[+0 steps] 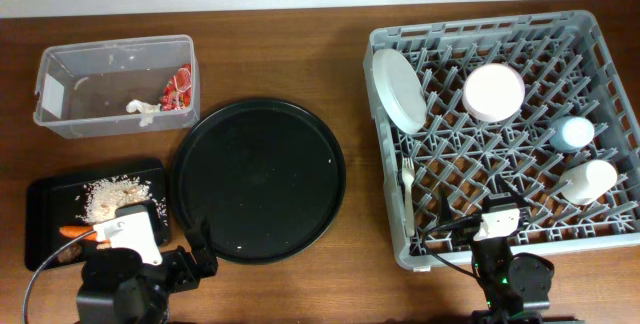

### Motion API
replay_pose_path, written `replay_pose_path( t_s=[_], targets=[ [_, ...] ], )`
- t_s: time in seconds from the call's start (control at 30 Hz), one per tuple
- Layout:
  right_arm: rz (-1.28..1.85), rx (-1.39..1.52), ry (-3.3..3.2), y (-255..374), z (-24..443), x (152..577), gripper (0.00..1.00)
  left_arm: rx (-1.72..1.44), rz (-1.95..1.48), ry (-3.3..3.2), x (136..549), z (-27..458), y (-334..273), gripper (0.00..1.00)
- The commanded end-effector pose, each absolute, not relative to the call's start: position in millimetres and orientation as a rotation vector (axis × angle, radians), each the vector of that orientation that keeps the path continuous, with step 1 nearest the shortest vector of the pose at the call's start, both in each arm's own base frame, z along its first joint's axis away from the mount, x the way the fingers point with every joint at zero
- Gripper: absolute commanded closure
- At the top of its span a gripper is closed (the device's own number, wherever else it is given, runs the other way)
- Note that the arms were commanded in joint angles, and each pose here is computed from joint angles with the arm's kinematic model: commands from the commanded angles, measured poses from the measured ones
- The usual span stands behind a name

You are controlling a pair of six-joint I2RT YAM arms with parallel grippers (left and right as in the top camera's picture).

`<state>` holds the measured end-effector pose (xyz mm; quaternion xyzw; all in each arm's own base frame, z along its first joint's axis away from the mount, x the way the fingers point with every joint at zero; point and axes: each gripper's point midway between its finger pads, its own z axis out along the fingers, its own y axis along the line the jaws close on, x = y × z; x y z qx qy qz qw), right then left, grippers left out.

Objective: Sort waste into correct bins and load items into the dishwasher rack

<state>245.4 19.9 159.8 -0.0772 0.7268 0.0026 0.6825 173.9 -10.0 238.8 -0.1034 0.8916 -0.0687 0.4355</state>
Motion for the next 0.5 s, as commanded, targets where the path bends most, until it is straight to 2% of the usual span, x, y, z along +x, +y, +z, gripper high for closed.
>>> replay_pose_path(
  t_s=[0.0,0.27,0.47],
  targets=[
    [0.003,-0.171,1.630,19.8,158.1,245.2,0.01,-0.277,-0.167,2.214,173.8,238.0,-8.1,0.01],
    [0.003,-0.171,1.631,19.8,158.0,245.2,0.01,-0.365,0.016,2.198,170.4,216.0,20.3,0.01],
    [0.003,-0.171,1.631,19.8,158.0,245.2,0.01,-0.394,-0.008,1.999,190.1,180.0,25.9,0.01]
  ],
)
